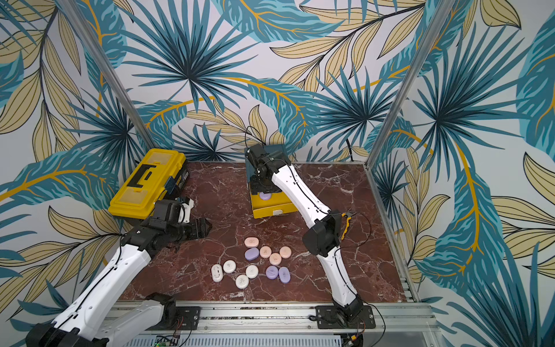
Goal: Put the bluetooth earphones in the drawer according to color
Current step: Place the bluetooth earphone in the drawer, then pick up the Bluetooth earphone from the center of the board.
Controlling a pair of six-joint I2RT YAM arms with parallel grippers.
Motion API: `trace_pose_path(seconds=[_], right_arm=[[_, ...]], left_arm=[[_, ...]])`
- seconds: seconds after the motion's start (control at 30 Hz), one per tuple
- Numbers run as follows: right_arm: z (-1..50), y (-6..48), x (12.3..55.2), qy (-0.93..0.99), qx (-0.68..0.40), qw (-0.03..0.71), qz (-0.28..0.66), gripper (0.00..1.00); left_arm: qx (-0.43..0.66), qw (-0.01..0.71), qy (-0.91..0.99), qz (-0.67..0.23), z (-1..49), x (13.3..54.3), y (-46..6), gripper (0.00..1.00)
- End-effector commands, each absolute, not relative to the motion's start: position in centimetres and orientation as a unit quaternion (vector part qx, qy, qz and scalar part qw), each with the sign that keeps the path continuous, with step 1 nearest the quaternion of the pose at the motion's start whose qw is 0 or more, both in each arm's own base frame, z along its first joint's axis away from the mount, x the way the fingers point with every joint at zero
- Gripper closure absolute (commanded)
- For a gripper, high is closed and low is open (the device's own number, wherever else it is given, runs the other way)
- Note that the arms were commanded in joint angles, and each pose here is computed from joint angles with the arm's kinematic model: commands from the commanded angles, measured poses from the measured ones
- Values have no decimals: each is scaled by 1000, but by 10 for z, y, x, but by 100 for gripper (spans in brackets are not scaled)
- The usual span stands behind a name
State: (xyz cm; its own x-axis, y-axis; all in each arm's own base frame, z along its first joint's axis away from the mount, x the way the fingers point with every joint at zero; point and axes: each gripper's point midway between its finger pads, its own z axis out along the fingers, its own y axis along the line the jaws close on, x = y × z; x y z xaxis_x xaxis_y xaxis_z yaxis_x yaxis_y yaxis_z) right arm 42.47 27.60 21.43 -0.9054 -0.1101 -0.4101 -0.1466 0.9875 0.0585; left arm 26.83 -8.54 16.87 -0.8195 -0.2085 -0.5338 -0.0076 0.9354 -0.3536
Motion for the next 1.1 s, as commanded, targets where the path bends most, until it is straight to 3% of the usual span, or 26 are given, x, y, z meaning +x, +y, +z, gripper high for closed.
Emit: trace_pose_path(seconds=[0.0,0.23,0.53,0.7,1.07], right_arm=[[260,270,416,965,-65,248,64,26],[333,254,380,941,-73,322,72,25],[339,207,300,930,-59,360,46,23],[292,167,252,938,-23,342,57,24],[153,148,186,983,-37,180,4,25]], left_arm=[[-60,298,939,-164,166,266,-81,15],[-60,292,940,-167,165,263,-82,15],[-59,277,944,-169,158,259,-83,15],[-58,278,944,-168,157,259,-83,15],[-58,275,946,-164,156,261,-82,15]])
